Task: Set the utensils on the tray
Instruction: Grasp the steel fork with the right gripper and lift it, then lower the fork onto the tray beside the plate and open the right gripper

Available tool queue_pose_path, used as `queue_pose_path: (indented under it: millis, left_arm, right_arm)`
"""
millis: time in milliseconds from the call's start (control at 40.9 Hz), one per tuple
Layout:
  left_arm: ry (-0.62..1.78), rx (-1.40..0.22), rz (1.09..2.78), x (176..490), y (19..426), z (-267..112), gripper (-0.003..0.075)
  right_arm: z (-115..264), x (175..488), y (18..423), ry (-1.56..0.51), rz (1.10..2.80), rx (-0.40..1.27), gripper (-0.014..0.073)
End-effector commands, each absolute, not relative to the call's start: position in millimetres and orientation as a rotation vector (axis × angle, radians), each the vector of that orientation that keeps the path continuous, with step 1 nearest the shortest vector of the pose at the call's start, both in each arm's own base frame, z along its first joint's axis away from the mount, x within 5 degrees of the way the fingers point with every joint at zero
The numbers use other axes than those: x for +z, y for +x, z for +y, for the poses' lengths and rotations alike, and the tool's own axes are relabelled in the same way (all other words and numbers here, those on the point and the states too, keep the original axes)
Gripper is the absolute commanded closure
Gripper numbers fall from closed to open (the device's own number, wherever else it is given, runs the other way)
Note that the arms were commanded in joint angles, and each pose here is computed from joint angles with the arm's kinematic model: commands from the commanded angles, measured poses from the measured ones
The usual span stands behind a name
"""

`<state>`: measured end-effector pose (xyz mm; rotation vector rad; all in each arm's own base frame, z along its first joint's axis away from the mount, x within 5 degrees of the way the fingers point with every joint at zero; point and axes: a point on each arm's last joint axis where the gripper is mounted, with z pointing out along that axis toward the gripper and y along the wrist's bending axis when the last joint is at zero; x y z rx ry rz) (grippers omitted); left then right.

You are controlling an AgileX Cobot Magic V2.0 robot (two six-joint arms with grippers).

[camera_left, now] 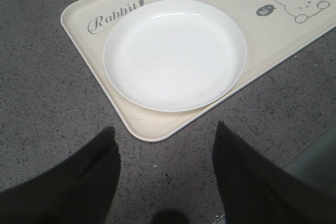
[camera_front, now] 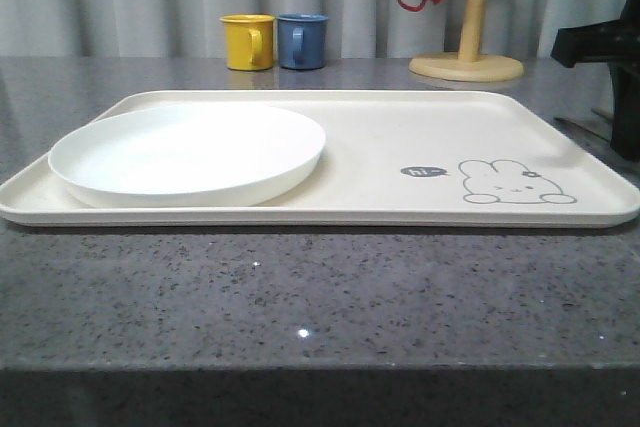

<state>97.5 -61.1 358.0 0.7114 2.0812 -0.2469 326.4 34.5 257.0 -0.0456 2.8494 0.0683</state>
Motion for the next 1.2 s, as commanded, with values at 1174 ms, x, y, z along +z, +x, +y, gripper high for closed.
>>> queue_pose_path:
  millis: [1174]
  left_arm:
    - [0.679,-0.274,1.996,371.5,99.4,-63.0,0.0331]
  right_arm:
    - [166.3,310.7,331.8,0.161,2.681,0.434,0.0598]
